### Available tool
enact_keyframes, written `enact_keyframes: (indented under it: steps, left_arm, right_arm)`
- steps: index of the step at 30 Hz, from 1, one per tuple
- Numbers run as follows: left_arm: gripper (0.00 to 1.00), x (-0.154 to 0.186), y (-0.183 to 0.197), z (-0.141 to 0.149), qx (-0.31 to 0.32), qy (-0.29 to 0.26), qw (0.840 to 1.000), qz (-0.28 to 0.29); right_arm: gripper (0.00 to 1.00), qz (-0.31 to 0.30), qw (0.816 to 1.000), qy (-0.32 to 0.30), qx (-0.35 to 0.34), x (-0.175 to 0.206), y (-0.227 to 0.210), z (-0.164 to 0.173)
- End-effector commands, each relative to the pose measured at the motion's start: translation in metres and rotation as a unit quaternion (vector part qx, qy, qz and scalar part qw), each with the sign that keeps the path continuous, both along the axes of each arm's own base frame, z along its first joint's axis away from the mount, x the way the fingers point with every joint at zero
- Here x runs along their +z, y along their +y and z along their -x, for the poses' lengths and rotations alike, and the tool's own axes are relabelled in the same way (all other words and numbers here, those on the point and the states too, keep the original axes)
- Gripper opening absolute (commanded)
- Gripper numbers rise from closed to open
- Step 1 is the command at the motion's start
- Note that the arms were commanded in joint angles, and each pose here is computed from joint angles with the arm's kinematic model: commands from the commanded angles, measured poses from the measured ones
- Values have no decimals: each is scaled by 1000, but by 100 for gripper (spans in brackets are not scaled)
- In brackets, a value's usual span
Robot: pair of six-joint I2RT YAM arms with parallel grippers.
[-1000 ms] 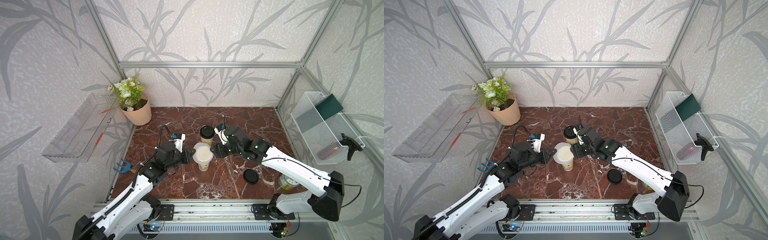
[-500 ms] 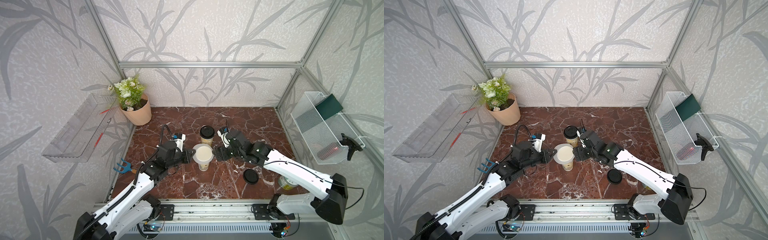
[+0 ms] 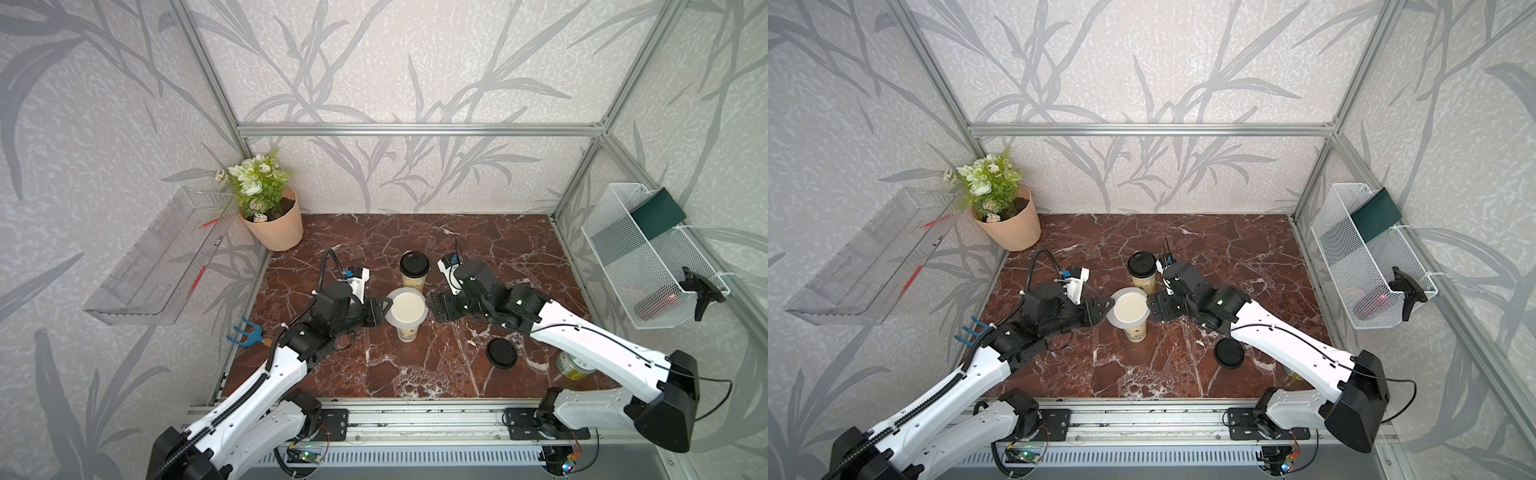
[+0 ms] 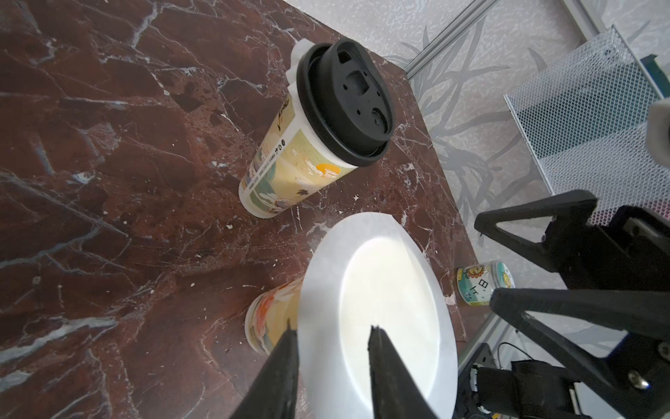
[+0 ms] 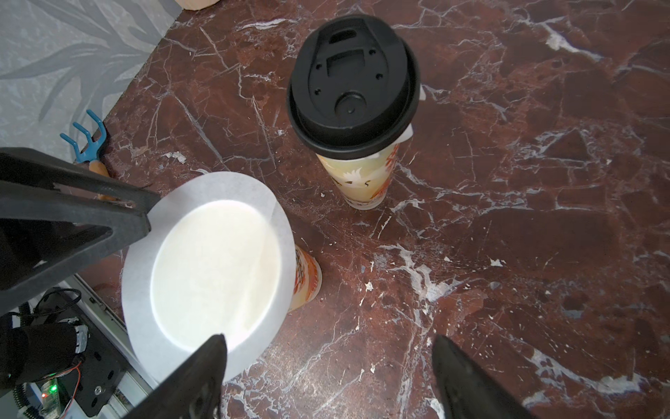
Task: Put the leak-proof paper on the milk tea cups
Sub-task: Place the leak-proof paper at the cup, then pick up the cup lid from the center of the board.
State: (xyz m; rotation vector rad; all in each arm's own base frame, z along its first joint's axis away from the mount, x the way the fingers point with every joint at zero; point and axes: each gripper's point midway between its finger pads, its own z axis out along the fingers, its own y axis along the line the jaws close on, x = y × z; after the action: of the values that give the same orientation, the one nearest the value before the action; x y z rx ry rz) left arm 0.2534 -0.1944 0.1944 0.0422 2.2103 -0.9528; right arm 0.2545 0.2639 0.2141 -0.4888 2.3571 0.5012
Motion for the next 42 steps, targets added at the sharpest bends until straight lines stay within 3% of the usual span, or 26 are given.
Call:
enact_keyframes:
  steps: [1, 5, 10, 18, 23, 26, 33, 40, 42]
  left_arm:
    - [25, 18, -4, -6, -1, -13, 1000, 16]
    - [22, 12, -4, -6, -1, -5, 1000, 11]
    - [29, 8, 10, -7, 25, -8, 1000, -13]
    - [54, 25, 24, -6, 46, -37, 998, -26]
    - [77, 34, 41, -11, 90, -69, 993, -40]
    - [82, 32, 51, -16, 121, -82, 988, -43]
    - [83, 29, 62, -20, 139, -107, 982, -75]
    - [83, 28, 62, -18, 134, -119, 981, -74]
    - [83, 27, 62, -18, 132, -118, 981, -74]
  right_arm:
    - [90, -5, 1000, -11, -20, 5, -12, -1]
    - [91, -7, 1000, -10, -23, 4, -15, 0]
    - [91, -6, 1000, -8, -24, 3, -17, 0]
    - [93, 58, 993, 10, -107, -22, -68, 0]
    - [95, 128, 965, 75, -216, -79, -138, 21]
    - [95, 155, 944, 130, -261, -115, -164, 39]
    - [94, 194, 911, 206, -300, -162, -187, 61]
    - [80, 168, 905, 227, -318, -181, -190, 66]
    - [80, 178, 900, 227, -327, -182, -196, 68]
